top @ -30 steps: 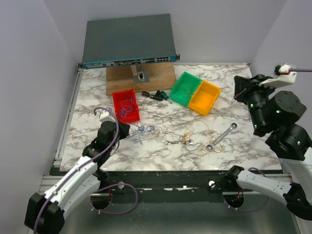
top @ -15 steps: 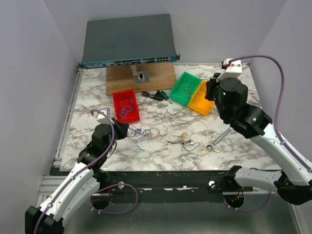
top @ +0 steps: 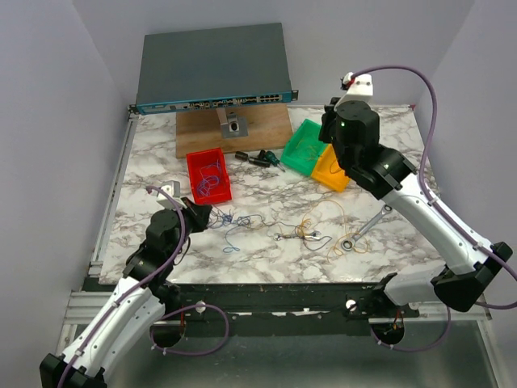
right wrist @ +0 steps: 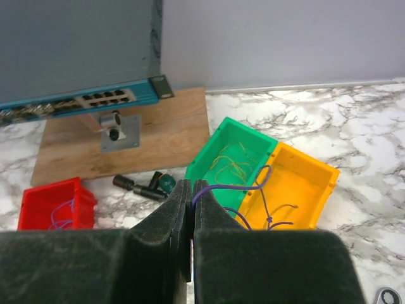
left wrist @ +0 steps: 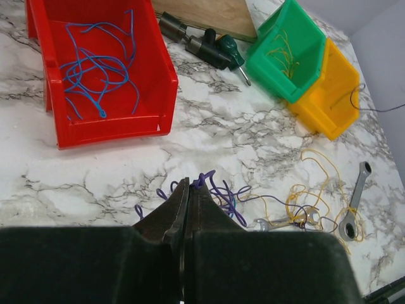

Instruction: Untangle the cables

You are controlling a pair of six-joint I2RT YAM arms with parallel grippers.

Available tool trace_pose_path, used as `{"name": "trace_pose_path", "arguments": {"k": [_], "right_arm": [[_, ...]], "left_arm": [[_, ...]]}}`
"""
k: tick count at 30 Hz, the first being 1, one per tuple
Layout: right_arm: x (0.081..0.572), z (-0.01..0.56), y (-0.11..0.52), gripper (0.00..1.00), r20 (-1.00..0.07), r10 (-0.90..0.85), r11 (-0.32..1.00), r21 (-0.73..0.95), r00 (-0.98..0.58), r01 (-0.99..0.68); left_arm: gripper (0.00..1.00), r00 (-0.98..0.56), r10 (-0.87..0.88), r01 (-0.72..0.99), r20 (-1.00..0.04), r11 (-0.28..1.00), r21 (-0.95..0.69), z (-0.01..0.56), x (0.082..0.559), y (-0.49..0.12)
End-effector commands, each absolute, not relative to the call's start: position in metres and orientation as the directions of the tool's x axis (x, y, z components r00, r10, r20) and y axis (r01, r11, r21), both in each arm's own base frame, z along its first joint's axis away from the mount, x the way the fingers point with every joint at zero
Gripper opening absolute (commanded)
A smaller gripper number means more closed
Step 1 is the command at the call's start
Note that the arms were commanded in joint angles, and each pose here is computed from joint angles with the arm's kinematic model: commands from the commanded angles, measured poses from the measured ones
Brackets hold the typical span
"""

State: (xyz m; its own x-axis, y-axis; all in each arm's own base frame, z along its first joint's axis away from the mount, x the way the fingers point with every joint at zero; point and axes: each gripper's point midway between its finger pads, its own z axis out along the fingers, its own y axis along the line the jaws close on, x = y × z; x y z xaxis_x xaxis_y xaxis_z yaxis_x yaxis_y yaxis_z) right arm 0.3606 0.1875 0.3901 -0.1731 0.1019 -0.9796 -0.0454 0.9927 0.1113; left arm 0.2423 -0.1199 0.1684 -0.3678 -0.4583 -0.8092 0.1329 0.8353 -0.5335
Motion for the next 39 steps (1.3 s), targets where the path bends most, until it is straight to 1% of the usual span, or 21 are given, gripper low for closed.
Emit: {"name": "trace_pose_path", "arguments": {"k": [1, 4, 10, 19, 31, 39], "right_arm": [[0.381, 0.402, 0.173, 0.01, -0.981, 0.138, 0.990, 0.140, -0.137, -0.004], [0.393, 0.389, 0.162, 0.01, -0.975, 0.154, 0.988, 0.154, -0.157, 0.012], [0.414, 0.360, 0.138, 0.01, -0.962, 0.186, 0.982, 0.176, -0.200, 0.065], [0.434, 0.331, 0.129, 0.01, -0.949, 0.199, 0.979, 0.179, -0.246, 0.102], [0.471, 0.259, 0.110, 0.01, -0.903, 0.256, 0.960, 0.196, -0.344, 0.199], [0.473, 0.190, 0.105, 0.01, -0.852, 0.318, 0.938, 0.219, -0.416, 0.268]], "left_arm": [[0.00, -0.412, -0.443, 0.200, -0.796, 0.809, -0.553, 0.167, 0.237, -0.135], [0.00, -0.435, -0.447, 0.207, -0.782, 0.795, -0.570, 0.162, 0.237, -0.140], [0.00, -0.441, -0.436, 0.228, -0.784, 0.791, -0.568, 0.165, 0.237, -0.145], [0.00, -0.441, -0.425, 0.236, -0.790, 0.795, -0.559, 0.166, 0.238, -0.146], [0.00, -0.463, -0.411, 0.271, -0.785, 0.778, -0.567, 0.165, 0.237, -0.155], [0.00, -0.477, -0.390, 0.293, -0.788, 0.775, -0.561, 0.164, 0.234, -0.159]]}}
